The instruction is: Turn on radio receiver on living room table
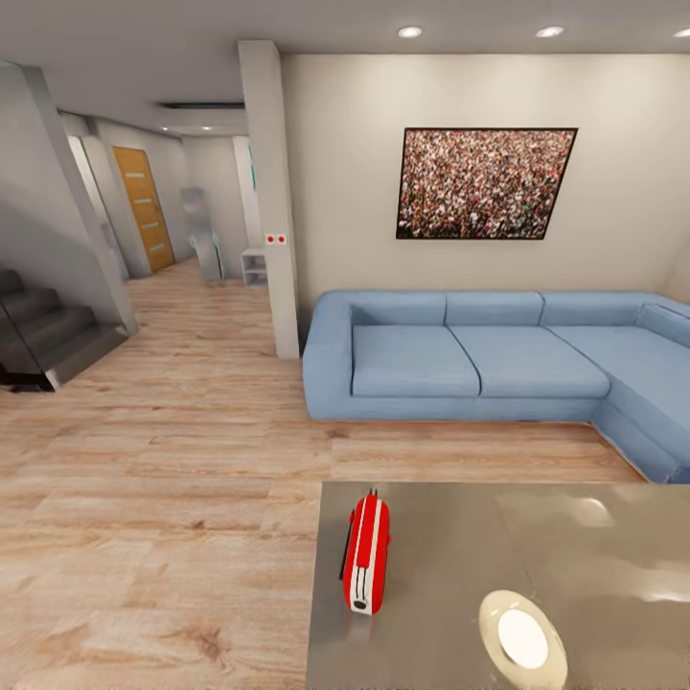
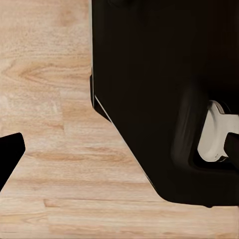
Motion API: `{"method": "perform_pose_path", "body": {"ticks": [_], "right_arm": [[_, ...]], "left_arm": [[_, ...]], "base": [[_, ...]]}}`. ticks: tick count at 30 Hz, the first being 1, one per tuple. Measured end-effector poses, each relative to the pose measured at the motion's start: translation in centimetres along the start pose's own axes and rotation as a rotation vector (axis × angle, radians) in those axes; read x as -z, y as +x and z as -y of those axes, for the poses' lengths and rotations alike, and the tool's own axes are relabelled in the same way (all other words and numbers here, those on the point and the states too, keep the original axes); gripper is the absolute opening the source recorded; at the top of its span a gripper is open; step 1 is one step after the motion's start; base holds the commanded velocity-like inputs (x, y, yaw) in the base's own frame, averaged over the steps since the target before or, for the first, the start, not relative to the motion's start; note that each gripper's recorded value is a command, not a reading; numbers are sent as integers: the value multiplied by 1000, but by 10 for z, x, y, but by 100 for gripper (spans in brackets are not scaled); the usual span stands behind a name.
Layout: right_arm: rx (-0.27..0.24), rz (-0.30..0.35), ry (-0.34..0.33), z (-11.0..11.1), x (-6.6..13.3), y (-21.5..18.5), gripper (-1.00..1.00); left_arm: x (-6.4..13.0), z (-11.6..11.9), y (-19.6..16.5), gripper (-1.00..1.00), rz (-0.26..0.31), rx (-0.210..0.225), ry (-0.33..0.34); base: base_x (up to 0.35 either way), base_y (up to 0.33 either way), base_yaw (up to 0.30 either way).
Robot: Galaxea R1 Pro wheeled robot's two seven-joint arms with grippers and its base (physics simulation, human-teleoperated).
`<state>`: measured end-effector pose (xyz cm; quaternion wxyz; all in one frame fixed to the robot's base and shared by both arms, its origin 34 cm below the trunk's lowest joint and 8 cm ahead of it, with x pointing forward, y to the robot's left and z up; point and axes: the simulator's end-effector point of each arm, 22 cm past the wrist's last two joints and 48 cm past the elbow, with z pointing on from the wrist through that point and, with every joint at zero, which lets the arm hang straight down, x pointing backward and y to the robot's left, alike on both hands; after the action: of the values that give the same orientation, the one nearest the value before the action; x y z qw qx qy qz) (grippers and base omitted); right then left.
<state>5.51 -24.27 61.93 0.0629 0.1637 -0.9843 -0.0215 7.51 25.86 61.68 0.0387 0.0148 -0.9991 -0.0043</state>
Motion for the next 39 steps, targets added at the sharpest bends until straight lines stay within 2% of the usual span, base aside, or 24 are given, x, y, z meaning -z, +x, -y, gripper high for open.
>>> {"method": "perform_pose_path", "body": {"ticks": [39], "right_arm": [[-1, -57, -21, -8, 2, 24, 100]], "left_arm": [[2, -1, 26, 100, -64, 0, -2]], "base": [[0, 0, 0]]}}
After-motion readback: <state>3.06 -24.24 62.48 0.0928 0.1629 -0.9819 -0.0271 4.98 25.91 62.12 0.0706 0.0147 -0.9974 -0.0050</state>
